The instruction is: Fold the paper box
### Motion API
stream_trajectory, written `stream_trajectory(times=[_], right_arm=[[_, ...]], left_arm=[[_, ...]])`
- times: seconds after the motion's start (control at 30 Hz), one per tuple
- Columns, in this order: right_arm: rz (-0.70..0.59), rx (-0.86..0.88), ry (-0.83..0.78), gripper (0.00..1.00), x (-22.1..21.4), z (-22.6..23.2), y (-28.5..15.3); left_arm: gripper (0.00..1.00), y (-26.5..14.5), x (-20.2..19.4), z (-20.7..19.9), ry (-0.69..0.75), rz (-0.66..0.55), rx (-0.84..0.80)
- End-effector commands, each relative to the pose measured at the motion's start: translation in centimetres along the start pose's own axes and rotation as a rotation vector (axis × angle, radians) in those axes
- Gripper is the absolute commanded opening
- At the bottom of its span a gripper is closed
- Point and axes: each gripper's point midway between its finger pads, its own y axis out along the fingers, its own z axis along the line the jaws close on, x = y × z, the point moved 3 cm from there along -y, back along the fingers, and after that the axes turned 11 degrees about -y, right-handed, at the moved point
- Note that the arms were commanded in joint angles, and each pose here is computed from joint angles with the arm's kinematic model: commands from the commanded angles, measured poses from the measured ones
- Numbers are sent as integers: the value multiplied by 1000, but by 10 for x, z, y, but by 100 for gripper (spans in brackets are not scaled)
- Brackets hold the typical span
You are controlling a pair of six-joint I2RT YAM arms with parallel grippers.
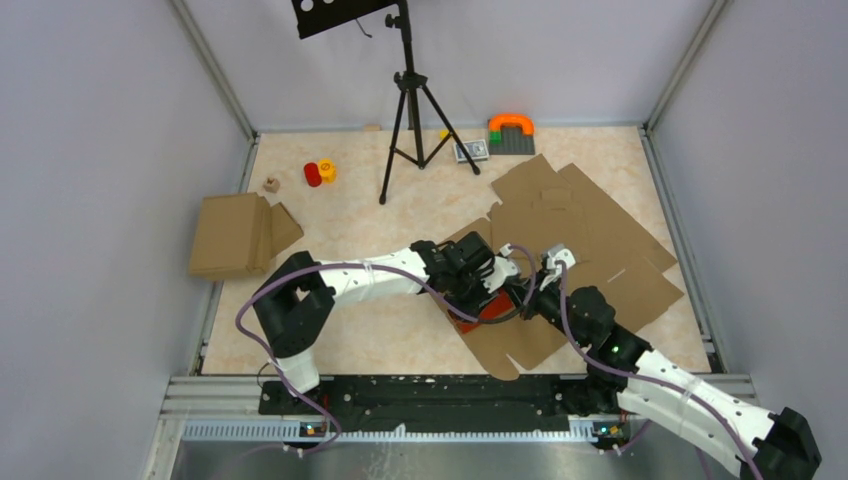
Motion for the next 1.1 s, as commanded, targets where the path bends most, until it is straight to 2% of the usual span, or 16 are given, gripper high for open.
stream_trajectory(times=[0.0,0.4,0.57,0.93,1.07], right_arm=[[-39,-15,-67,0,26,-2,1],[-18,36,-36,0,5,5,0],[-60,60,-4,0,1,9,0],[27,82,-73,0,-21,8,-1],[30,91,-53,0,-26,9,-2]], left_arm=[[23,-3,-5,3,19,38,4],[22,-7,2,0,-5,11,-29],[22,-4,4,-2,-18,22,-58],[22,2,2,3,-67,56,-66],[24,1,5,5,-83,40,-62]])
